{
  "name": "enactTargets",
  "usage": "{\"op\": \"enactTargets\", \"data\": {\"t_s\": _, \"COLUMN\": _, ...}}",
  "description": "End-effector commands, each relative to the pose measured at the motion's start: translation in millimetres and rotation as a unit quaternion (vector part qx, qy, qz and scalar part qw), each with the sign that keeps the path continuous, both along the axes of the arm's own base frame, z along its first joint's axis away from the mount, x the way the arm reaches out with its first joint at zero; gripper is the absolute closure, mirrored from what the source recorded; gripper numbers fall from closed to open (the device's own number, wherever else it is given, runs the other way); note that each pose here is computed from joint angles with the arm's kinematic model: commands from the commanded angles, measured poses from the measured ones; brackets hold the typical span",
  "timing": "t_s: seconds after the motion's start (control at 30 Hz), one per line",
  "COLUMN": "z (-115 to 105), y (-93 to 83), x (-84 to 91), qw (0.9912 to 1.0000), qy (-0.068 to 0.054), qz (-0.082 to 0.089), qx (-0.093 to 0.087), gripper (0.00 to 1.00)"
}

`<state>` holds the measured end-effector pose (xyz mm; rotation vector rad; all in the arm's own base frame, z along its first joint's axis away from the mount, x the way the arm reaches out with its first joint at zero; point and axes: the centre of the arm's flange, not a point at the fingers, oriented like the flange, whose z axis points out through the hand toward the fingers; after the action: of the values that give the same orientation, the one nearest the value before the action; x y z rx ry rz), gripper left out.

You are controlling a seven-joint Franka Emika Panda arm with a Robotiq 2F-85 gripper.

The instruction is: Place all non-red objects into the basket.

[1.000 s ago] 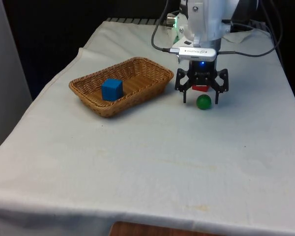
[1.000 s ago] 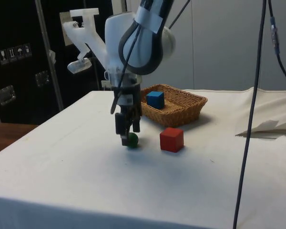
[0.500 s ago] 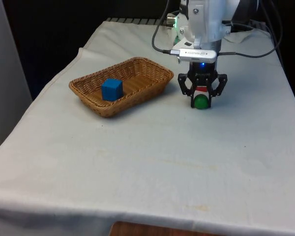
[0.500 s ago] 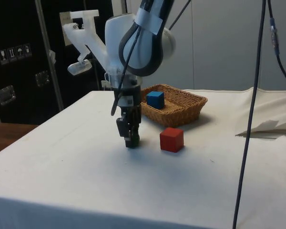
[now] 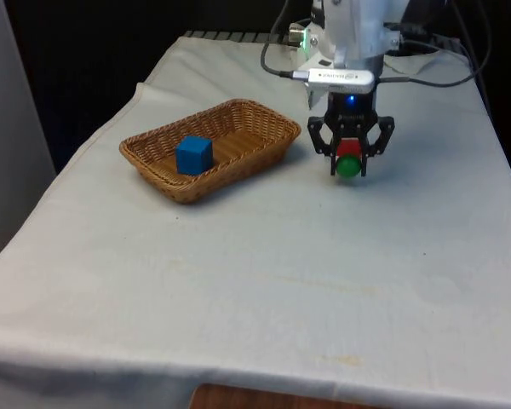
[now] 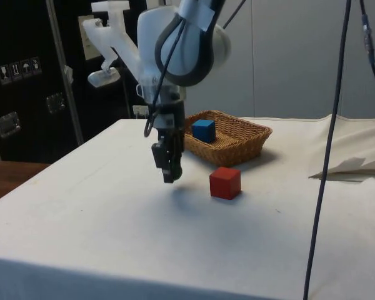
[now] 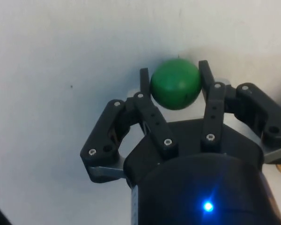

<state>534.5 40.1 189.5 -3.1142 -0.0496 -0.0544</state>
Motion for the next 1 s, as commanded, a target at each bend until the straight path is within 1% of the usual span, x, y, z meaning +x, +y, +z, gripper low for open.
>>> {"op": "enactTargets", "data": {"t_s": 0.0, "z": 5.9, "y": -1.3, "x": -2.7, "qw": 1.00000, "qy": 0.001, "qz": 0.002, "qx": 0.000, "gripper": 1.00}}
{"op": "enactTargets", "data": {"t_s": 0.03, "z": 5.9, "y": -1.3, "x": -2.7, "qw": 1.00000, "qy": 0.001, "qz": 0.002, "qx": 0.000, "gripper": 1.00}}
{"op": "enactTargets", "data": {"t_s": 0.1, "z": 15.0, "y": -3.0, "x": -5.5, "qw": 0.99999, "qy": 0.002, "qz": 0.003, "qx": 0.001, "gripper": 1.00}}
{"op": "enactTargets", "data": {"t_s": 0.13, "z": 15.0, "y": -3.0, "x": -5.5, "qw": 0.99999, "qy": 0.002, "qz": 0.003, "qx": 0.001, "gripper": 1.00}}
{"op": "enactTargets", "data": {"t_s": 0.27, "z": 31.3, "y": -5.2, "x": -10.0, "qw": 0.99998, "qy": 0.004, "qz": 0.005, "qx": 0.003, "gripper": 1.00}}
{"op": "enactTargets", "data": {"t_s": 0.3, "z": 27.7, "y": -3.4, "x": -8.0, "qw": 0.99998, "qy": 0.002, "qz": 0.004, "qx": 0.005, "gripper": 1.00}}
{"op": "enactTargets", "data": {"t_s": 0.37, "z": 39.9, "y": -6.8, "x": -12.6, "qw": 0.99996, "qy": 0.005, "qz": 0.006, "qx": 0.005, "gripper": 1.00}}
{"op": "enactTargets", "data": {"t_s": 0.5, "z": 50.6, "y": -8.9, "x": -16.1, "qw": 0.99991, "qy": 0.006, "qz": 0.008, "qx": 0.008, "gripper": 1.00}}
{"op": "enactTargets", "data": {"t_s": 0.57, "z": 53.8, "y": -8.9, "x": -16.4, "qw": 0.99987, "qy": 0.006, "qz": 0.008, "qx": 0.013, "gripper": 1.00}}
{"op": "enactTargets", "data": {"t_s": 0.6, "z": 57.0, "y": -10.7, "x": -18.4, "qw": 0.99988, "qy": 0.007, "qz": 0.009, "qx": 0.010, "gripper": 1.00}}
{"op": "enactTargets", "data": {"t_s": 0.8, "z": 68.0, "y": -17.1, "x": -22.5, "qw": 0.99979, "qy": 0.007, "qz": 0.011, "qx": 0.016, "gripper": 1.00}}
{"op": "enactTargets", "data": {"t_s": 0.83, "z": 66.3, "y": -15.6, "x": -20.4, "qw": 0.99980, "qy": 0.006, "qz": 0.009, "qx": 0.016, "gripper": 1.00}}
{"op": "enactTargets", "data": {"t_s": 0.97, "z": 72.5, "y": -25.5, "x": -28.2, "qw": 0.99971, "qy": 0.007, "qz": 0.010, "qx": 0.021, "gripper": 1.00}}
